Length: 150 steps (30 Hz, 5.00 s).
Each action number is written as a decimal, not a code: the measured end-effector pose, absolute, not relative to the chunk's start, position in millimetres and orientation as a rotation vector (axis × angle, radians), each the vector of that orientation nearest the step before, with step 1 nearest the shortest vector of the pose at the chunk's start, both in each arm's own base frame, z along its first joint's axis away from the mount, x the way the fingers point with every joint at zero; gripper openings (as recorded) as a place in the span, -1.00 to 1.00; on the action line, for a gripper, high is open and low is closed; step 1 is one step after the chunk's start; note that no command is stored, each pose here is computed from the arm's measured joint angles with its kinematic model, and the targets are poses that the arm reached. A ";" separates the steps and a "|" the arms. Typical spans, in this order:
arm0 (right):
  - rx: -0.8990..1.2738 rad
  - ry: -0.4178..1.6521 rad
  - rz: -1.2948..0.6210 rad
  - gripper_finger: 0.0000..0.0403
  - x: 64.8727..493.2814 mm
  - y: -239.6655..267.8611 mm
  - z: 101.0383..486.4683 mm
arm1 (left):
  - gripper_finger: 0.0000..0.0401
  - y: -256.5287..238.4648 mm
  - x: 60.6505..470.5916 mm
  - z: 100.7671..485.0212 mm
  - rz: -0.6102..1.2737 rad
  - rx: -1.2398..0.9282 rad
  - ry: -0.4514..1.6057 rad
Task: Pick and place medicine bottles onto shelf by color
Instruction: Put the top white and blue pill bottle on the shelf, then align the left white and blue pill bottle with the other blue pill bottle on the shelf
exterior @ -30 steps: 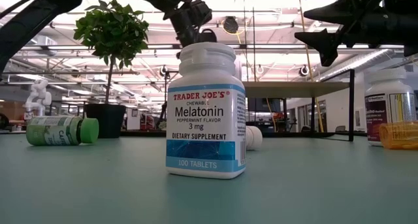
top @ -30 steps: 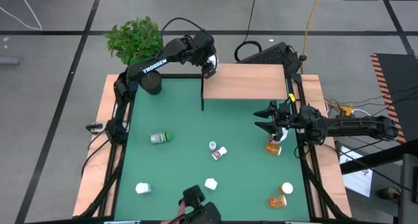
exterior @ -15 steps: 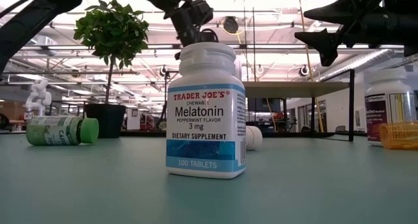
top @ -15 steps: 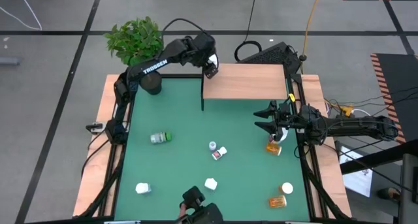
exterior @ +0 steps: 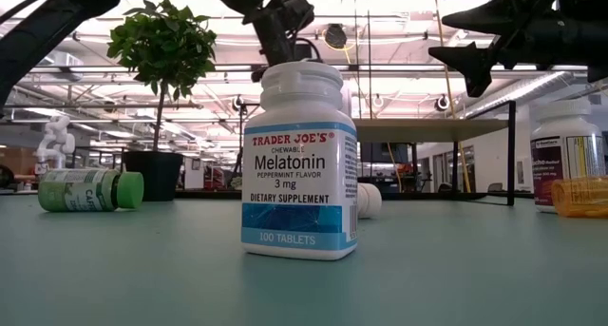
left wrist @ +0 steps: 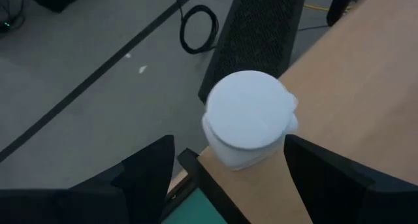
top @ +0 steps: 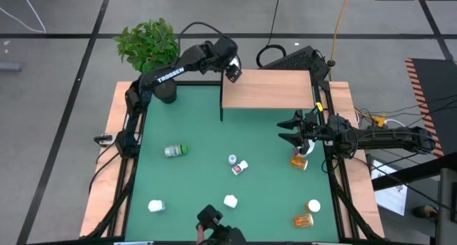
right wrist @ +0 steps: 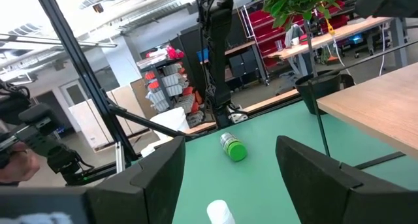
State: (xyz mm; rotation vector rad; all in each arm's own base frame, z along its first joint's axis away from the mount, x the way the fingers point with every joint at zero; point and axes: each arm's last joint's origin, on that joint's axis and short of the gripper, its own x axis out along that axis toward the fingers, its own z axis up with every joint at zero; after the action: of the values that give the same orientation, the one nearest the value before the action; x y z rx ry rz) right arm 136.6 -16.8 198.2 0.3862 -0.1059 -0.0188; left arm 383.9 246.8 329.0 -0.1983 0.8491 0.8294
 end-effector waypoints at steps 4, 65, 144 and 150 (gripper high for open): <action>0.387 -0.106 -0.019 0.17 136.7 -16.8 198.2 | 0.46 243.1 386.4 329.1 0.821 -0.195 0.847; 0.204 -0.310 0.129 0.17 131.5 -12.4 219.7 | 0.45 -174.5 246.4 264.5 0.493 -0.007 1.108; 0.226 -0.331 0.119 0.17 131.0 -12.8 221.5 | 0.45 -201.1 148.6 207.0 0.534 -0.518 1.543; 0.200 -0.377 0.126 0.17 130.6 -12.7 229.4 | 0.46 -197.8 147.5 201.7 0.729 -0.673 1.468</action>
State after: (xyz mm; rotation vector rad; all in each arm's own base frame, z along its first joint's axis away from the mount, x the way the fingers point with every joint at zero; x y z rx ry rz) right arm 130.6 -12.7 229.4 0.2004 -0.3770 0.1261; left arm 147.5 -197.8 201.7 -0.6730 1.4683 0.7289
